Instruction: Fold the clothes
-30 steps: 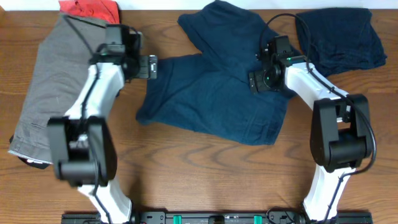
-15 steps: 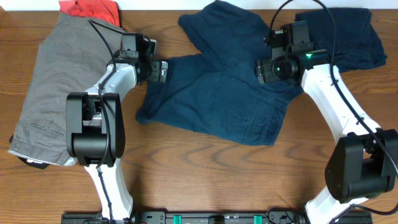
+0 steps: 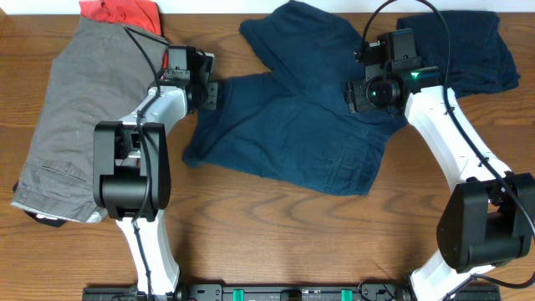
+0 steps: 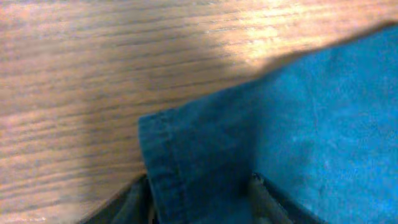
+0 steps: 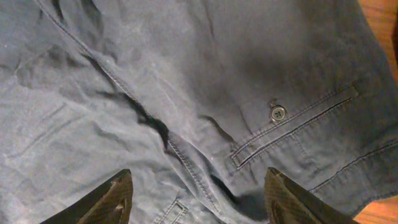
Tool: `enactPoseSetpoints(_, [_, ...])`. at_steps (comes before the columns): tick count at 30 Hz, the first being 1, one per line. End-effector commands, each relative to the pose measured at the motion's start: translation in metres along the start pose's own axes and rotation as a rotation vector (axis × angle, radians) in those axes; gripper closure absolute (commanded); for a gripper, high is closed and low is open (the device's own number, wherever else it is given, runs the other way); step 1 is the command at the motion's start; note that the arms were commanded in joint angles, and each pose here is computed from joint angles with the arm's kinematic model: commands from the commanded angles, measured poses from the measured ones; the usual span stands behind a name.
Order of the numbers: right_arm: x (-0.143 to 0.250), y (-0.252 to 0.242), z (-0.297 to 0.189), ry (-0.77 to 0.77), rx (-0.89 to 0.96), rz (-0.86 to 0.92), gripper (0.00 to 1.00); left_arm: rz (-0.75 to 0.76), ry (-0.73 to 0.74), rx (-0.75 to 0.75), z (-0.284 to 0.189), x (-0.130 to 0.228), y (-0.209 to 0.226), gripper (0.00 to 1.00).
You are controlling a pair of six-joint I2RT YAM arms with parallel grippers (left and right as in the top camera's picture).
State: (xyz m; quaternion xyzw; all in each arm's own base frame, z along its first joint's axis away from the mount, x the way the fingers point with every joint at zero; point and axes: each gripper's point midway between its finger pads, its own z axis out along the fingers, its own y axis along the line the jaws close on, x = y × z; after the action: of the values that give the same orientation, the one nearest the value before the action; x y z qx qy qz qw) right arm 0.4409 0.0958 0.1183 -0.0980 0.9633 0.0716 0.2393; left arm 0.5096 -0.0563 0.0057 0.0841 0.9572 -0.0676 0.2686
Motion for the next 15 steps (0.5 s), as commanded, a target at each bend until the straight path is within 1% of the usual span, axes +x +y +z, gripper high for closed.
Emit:
enactPoseSetpoints(1, [-0.003,0.003,-0.002,-0.006,-0.007,-0.010,0.36,0.005,0.019,0.007,0.009,0.008,-0.002,0.67])
enactPoseSetpoints(2, [-0.002,0.003,-0.002,-0.004,-0.008,-0.005,0.36,0.005,0.015,0.007,0.009,0.008,-0.002,0.73])
enactPoseSetpoints(4, [-0.002,0.005,-0.002,-0.003,-0.013,-0.002,0.39,0.007,0.003,0.005,0.009,0.004,-0.001,0.89])
enactPoseSetpoints(5, [-0.002,0.007,-0.001,-0.003,-0.014,0.000,0.39,0.007,-0.003,0.001,0.009,0.003,0.000,0.94])
enactPoseSetpoints(8, [-0.002,0.012,-0.001,-0.003,-0.020,-0.001,0.41,0.001,-0.032,-0.016,0.000,-0.008,0.007,0.94])
enactPoseSetpoints(11, [0.000,0.017,-0.001,0.005,-0.028,-0.005,0.41,-0.017,-0.074,-0.056,-0.020,-0.024,0.021,0.94])
enactPoseSetpoints(15, [0.005,0.025,0.001,0.025,-0.036,-0.019,0.41,-0.056,-0.120,-0.218,-0.060,-0.040,0.055,0.94])
